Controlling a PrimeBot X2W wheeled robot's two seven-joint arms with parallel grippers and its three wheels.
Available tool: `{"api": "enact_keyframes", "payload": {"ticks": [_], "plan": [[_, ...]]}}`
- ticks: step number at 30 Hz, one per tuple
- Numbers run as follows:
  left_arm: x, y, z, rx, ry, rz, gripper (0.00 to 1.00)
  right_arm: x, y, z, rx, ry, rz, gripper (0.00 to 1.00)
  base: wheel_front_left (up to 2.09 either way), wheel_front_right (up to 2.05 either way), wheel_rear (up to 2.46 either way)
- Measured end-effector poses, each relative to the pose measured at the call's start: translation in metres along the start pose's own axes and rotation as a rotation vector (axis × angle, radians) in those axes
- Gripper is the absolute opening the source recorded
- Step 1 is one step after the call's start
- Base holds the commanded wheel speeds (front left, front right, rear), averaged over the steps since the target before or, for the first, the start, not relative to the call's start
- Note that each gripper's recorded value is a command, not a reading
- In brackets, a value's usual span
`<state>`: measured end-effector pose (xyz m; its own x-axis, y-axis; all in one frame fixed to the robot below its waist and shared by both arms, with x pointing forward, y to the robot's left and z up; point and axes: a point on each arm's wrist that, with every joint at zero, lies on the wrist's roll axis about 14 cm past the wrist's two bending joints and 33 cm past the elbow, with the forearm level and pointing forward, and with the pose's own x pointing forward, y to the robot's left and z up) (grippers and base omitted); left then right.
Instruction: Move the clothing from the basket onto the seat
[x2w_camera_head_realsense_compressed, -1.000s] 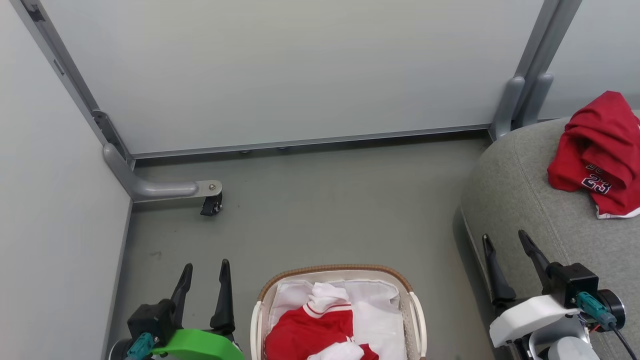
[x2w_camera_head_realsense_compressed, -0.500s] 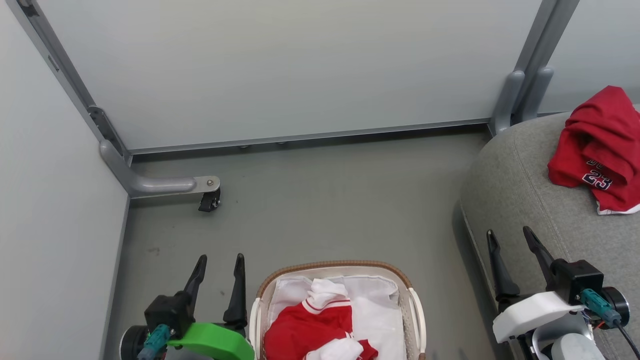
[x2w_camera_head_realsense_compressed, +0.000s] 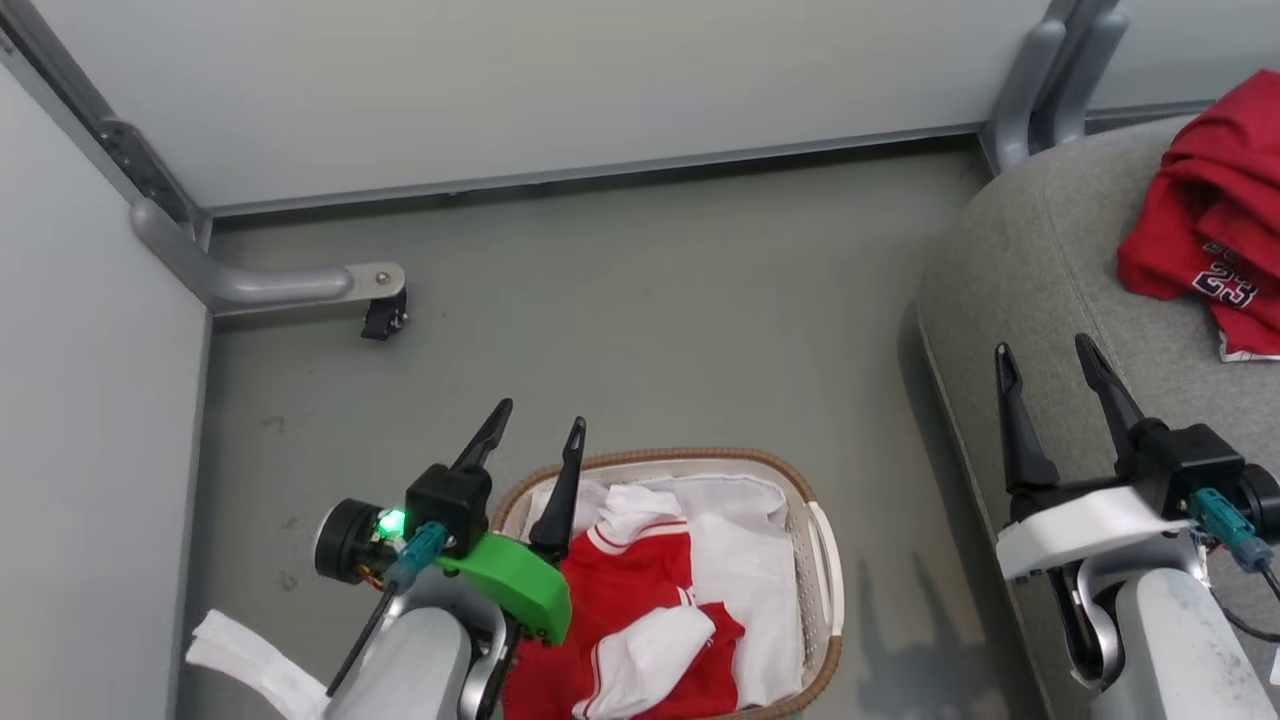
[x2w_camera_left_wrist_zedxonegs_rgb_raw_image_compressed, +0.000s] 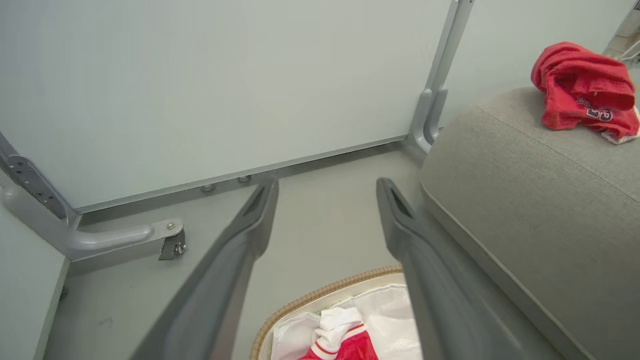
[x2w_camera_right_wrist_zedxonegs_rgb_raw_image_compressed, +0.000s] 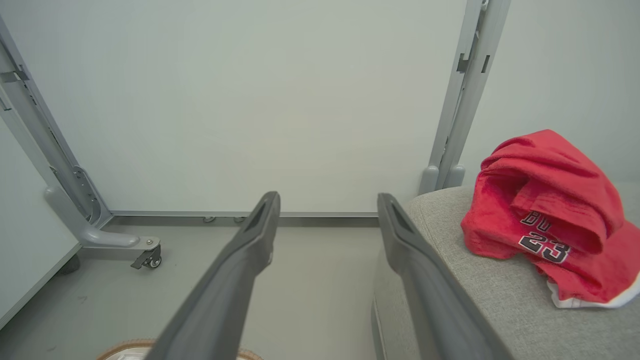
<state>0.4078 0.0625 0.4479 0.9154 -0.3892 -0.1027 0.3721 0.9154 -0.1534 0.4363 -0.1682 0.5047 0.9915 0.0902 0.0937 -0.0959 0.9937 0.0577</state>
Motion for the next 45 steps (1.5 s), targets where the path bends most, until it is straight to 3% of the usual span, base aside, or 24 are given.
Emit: {"api": "enact_keyframes", "payload": {"ticks": [8,15,27,32,45], "plan": [[0.020,-0.029,-0.095,0.066,0.294,-0.181,1.00,0.025,-0.014,-0.033,-0.002,0.058,-0.026,1.00,0.00,0.00,0.00],[0.010,-0.049,-0.182,0.109,0.554,-0.341,1.00,0.035,-0.029,-0.068,0.023,0.125,-0.059,1.00,0.00,0.00,0.00],[-0.028,-0.079,-0.285,0.124,0.899,-0.569,1.00,0.024,-0.052,-0.115,0.042,0.241,-0.112,1.00,0.00,0.00,0.00],[-0.027,-0.075,-0.312,0.135,0.974,-0.598,1.00,0.012,-0.068,-0.130,0.030,0.292,-0.156,1.00,0.00,0.00,0.00],[-0.009,-0.060,-0.354,0.199,1.011,-0.524,1.00,-0.002,-0.081,-0.158,0.033,0.374,-0.195,1.00,0.00,0.00,0.00]]}}
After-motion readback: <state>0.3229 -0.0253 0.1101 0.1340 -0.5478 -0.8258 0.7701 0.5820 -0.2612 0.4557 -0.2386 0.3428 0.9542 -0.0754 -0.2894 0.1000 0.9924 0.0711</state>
